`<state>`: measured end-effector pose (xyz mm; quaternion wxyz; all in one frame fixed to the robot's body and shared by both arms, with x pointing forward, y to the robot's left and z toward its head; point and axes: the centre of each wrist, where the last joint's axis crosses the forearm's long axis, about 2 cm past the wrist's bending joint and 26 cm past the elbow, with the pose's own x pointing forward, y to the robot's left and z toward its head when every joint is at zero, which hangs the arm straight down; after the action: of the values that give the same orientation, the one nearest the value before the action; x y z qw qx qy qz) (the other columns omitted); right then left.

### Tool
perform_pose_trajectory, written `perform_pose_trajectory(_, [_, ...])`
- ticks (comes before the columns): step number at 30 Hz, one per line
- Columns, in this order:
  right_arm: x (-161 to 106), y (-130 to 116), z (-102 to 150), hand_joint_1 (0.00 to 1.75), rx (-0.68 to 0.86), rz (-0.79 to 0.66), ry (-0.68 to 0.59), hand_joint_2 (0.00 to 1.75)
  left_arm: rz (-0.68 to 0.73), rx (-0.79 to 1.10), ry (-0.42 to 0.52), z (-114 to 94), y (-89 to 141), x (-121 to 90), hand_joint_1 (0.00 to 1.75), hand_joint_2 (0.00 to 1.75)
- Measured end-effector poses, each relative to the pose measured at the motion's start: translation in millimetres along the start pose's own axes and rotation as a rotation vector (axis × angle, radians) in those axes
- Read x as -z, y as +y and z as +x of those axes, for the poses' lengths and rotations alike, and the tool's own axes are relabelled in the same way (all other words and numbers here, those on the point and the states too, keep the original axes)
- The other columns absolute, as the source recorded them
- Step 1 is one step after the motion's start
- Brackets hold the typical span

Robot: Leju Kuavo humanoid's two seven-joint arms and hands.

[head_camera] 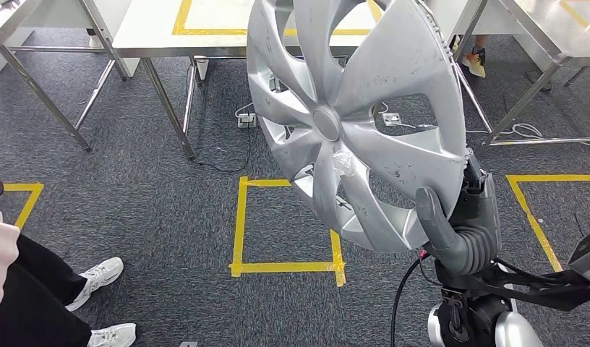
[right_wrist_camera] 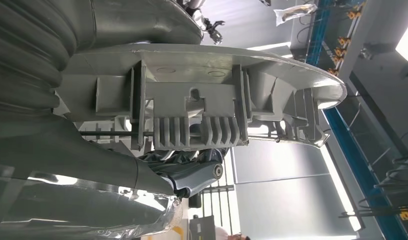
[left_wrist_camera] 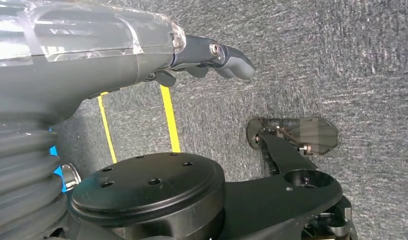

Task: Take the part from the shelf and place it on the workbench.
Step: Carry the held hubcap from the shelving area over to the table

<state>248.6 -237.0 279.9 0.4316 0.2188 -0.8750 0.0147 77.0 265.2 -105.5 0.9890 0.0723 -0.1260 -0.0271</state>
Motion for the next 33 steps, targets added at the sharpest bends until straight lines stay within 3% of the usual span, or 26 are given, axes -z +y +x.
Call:
perform_pose_trajectory(23, [11, 0, 5, 1.75, 0.014, 0.027, -0.028, 1.75, -0.002, 0.008, -0.003, 0, 0, 0, 0.0, 1.75])
perform_pose_trajectory(33, [21, 7, 1, 1.75, 0.315, 0.259, 0.006, 1.75, -0.012, 0.013, -0.01, 1, 0, 0, 0.0, 1.75])
